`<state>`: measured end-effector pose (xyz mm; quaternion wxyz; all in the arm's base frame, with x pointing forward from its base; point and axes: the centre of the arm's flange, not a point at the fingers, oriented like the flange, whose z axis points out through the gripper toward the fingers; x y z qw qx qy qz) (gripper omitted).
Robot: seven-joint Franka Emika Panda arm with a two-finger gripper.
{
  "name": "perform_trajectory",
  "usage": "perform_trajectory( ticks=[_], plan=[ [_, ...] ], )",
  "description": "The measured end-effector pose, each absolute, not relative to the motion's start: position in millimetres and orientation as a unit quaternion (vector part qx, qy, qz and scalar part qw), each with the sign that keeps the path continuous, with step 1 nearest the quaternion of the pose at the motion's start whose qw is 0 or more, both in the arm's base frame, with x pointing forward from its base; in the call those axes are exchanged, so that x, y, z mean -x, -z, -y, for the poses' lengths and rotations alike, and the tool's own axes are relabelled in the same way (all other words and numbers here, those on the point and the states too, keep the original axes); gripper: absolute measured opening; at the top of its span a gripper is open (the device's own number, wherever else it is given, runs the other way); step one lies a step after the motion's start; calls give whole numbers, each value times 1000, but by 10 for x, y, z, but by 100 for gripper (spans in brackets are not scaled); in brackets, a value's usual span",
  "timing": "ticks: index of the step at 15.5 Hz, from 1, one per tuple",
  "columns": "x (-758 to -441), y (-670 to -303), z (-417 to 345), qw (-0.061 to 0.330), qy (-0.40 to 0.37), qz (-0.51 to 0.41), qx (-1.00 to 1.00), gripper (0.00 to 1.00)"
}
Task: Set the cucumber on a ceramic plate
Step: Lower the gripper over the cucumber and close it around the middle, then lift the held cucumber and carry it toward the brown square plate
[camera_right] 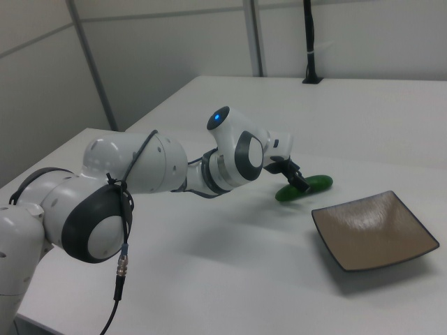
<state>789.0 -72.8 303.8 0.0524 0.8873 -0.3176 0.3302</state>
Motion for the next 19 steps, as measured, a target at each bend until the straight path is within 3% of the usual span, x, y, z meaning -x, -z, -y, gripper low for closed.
perform_trajectory(
  ticks=[5, 10, 16, 19],
  plan=[
    [-7893, -2885, 652, 57, -326, 307, -892, 96],
    [-7894, -2888, 648, 57, -328, 313, -890, 44],
    [-7900, -2909, 672, 57, -330, 314, -888, 44],
    [-7940, -3096, 734, 55, -345, 318, -881, 44]
  ],
)
